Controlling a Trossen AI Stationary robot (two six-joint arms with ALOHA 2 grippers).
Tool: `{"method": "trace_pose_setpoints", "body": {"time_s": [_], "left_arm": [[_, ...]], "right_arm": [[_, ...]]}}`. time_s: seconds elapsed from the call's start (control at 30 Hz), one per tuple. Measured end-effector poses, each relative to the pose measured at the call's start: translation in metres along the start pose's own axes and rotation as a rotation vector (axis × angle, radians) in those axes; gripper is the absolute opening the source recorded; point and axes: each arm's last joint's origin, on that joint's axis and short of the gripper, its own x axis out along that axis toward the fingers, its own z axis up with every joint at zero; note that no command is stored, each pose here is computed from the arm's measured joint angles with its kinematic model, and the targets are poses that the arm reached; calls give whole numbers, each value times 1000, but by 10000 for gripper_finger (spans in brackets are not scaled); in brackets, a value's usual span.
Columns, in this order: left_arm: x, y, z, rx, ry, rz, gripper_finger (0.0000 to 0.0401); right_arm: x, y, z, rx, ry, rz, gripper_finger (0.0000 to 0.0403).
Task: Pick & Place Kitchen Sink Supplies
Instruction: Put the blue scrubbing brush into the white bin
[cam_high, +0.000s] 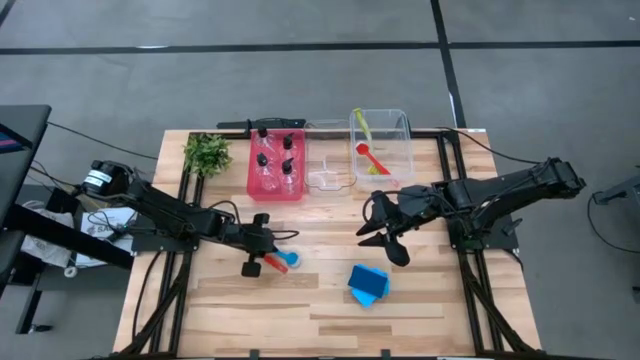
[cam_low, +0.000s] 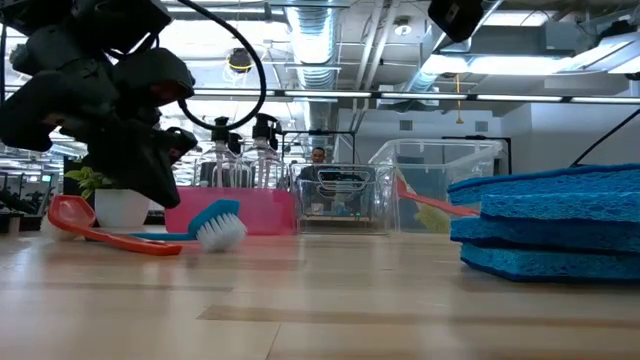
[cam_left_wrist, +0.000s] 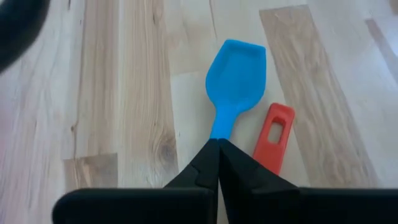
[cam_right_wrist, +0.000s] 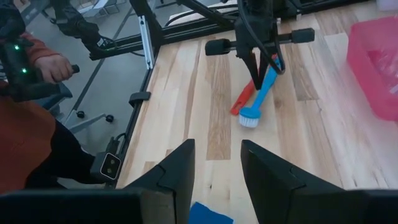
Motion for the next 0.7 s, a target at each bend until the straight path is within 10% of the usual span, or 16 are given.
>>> {"method": "trace_pose_setpoints", "body": {"time_s": [0.7], "left_arm": [[13, 5, -2, 14, 19, -11, 191]], "right_arm": [[0, 10, -3, 7, 14, 39, 124]]}}
